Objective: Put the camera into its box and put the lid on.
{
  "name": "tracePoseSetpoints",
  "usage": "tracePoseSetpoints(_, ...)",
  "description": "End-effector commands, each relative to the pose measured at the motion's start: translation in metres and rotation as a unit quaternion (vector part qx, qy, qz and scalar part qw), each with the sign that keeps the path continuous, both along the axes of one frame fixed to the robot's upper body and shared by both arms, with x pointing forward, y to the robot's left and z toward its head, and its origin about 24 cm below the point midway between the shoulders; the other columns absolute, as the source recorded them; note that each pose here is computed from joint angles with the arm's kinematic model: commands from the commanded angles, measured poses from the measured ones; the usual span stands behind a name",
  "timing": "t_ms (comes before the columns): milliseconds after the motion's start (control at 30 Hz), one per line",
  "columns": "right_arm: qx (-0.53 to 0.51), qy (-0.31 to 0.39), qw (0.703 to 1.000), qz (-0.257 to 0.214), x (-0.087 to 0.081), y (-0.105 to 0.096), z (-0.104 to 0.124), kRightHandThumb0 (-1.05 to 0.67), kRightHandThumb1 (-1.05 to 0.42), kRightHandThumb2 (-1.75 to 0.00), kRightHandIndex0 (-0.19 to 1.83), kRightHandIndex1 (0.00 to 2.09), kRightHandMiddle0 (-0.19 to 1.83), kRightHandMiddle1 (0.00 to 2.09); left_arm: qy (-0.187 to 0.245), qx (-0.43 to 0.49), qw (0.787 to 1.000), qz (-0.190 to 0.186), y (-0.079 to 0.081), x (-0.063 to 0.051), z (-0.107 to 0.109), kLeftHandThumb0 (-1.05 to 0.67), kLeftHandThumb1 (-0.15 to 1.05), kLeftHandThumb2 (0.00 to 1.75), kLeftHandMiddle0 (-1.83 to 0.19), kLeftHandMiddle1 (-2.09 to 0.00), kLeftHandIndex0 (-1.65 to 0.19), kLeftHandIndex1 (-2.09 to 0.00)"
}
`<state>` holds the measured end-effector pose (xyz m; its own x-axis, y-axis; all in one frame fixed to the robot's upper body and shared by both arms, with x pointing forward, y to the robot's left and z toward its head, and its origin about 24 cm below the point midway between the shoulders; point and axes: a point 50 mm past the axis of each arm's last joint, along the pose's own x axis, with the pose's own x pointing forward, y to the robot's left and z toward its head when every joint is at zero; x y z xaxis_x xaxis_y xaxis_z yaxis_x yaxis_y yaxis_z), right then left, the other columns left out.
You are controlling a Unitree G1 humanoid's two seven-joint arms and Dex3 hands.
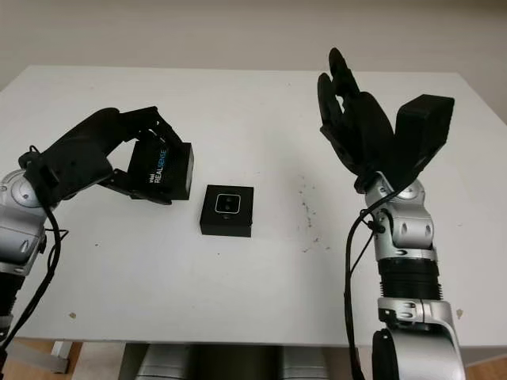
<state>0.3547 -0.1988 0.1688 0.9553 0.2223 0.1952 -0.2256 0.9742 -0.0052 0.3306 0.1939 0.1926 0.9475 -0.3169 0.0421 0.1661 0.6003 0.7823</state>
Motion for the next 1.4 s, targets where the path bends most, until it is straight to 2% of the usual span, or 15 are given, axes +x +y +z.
tracePoseSetpoints(0,0.004,-0.017,1.0,0.001,-0.002,0.004,0.005,-0.71,-1.05,-0.57,-0.19,0.0,-0.19,0.0,-0.003,-0.007,1.0,-0.017,-0.007,-0.003,-0.001,-0.09,0.95,0.05,-0.42,-1.42,-0.34,-1.34)
tracePoseSetpoints(267,0.033,-0.04,0.999,-0.014,-0.003,0.009,0.006,-0.75,-1.05,-0.55,-0.19,0.0,-0.19,0.0,0.03,-0.034,0.998,-0.049,-0.024,-0.009,-0.015,-0.13,0.96,0.05,-0.41,-1.43,-0.3,-1.4)
tracePoseSetpoints(467,0.024,-0.055,0.998,-0.019,-0.004,0.009,0.007,-0.77,-1.05,-0.58,-0.19,0.0,-0.19,0.0,0.055,-0.026,0.997,-0.052,-0.032,-0.013,-0.027,-0.14,0.96,0.05,-0.41,-1.34,-0.31,-1.36)
tracePoseSetpoints(600,0.028,-0.055,0.998,-0.019,-0.004,0.01,0.007,-0.77,-1.05,-0.59,-0.19,0.0,-0.19,0.0,0.064,-0.022,0.996,-0.059,-0.038,-0.015,-0.033,-0.14,0.95,0.05,-0.39,-1.44,-0.31,-1.33)
tracePoseSetpoints(733,0.028,-0.058,0.998,-0.02,-0.004,0.01,0.007,-0.77,-1.05,-0.58,-0.19,0.0,-0.19,0.0,0.064,-0.026,0.995,-0.069,-0.041,-0.011,-0.038,-0.12,0.95,0.05,-0.39,-1.54,-0.29,-1.38)
tracePoseSetpoints(1100,0.041,-0.057,0.997,-0.017,-0.004,0.01,0.006,-0.75,-1.05,-0.56,-0.19,0.0,-0.19,0.0,0.064,-0.029,0.995,-0.07,-0.06,0.005,-0.044,-0.12,0.94,0.05,-0.39,-1.45,-0.3,-1.36)
tracePoseSetpoints(1367,0.052,-0.051,0.997,-0.008,-0.004,0.011,0.004,-0.73,-1.05,-0.57,-0.19,0.0,-0.19,0.0,0.052,-0.042,0.995,-0.071,-0.064,0.011,-0.044,-0.11,0.94,0.05,-0.39,-1.54,-0.3,-1.39)
